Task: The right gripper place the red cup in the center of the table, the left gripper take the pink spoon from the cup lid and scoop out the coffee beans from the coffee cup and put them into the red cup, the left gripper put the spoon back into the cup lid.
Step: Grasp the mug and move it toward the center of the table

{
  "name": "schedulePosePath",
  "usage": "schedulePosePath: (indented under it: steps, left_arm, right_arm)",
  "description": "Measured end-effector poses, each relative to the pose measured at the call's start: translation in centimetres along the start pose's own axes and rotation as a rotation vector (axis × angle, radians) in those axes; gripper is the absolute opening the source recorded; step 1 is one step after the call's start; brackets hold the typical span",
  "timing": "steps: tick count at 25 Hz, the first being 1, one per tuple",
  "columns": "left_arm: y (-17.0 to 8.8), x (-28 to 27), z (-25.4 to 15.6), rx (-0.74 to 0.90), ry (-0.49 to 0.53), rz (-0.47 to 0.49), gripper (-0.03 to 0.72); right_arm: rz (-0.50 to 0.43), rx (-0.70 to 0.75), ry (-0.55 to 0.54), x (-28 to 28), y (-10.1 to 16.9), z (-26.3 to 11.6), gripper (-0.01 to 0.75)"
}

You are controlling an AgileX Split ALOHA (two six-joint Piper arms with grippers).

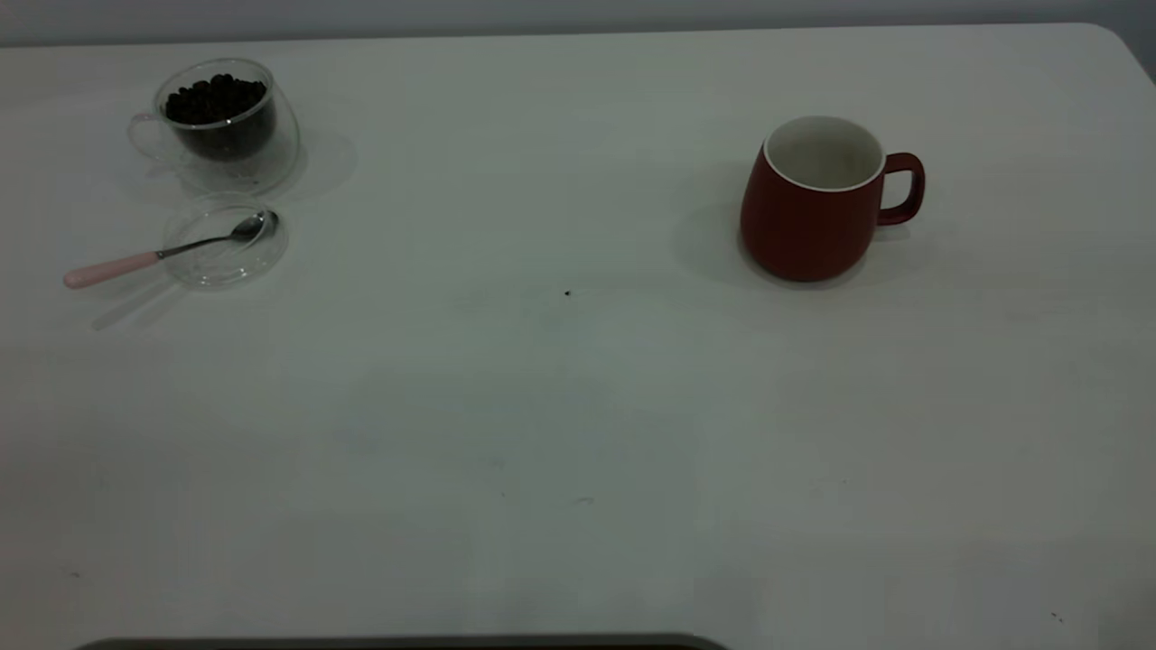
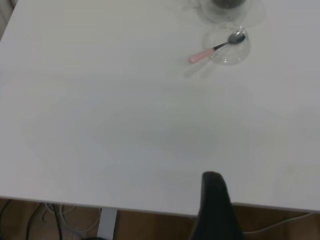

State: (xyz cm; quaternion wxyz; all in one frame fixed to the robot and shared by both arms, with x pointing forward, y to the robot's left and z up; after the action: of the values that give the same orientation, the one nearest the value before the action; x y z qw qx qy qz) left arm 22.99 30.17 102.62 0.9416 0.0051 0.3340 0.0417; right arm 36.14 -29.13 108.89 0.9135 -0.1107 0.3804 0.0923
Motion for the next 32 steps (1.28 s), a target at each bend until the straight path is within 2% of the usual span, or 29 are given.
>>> schedulePosePath:
  steps: [6,12,16,22,32]
  left_arm:
    - [0.0,0.0,0.0,0.0,0.0,0.0,0.589]
    - [0.0,0.0,0.0,0.0,0.0,0.0,0.589]
    - [0.0,0.0,0.0,0.0,0.0,0.0,0.589]
    - [0.0,0.0,0.0,0.0,0.0,0.0,0.589]
    - [0.0,0.0,0.0,-0.002,0.0,0.0,0.589]
  right_arm:
    - [0.015,-0.297,0.068,8.4,-2.0,3.1,0.589]
    - [0.094,-0.517,0.173,16.8,-2.7,2.6,0.589]
    - [0.143,-0.563,0.242,21.7,-2.8,1.2,0.589]
    - [0.221,-0.631,0.298,27.8,-1.8,1.5,0.589]
    - [0.324,-0.714,0.35,37.2,1.8,1.5,0.589]
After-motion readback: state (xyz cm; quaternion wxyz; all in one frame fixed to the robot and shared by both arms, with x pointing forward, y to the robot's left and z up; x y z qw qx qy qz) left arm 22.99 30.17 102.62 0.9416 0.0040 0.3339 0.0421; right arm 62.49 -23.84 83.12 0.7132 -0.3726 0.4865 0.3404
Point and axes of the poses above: a point on each arm's last joint axis where the gripper is mounted, x pointing out along that axis toward the gripper, y along the wrist's bending axis when the last joint is at zero, z = x × y, the point moved 1 cm from there along x, pointing out along that axis toward the gripper, and after that the axes turned 3 degrees about x, right-handed, at the moved point
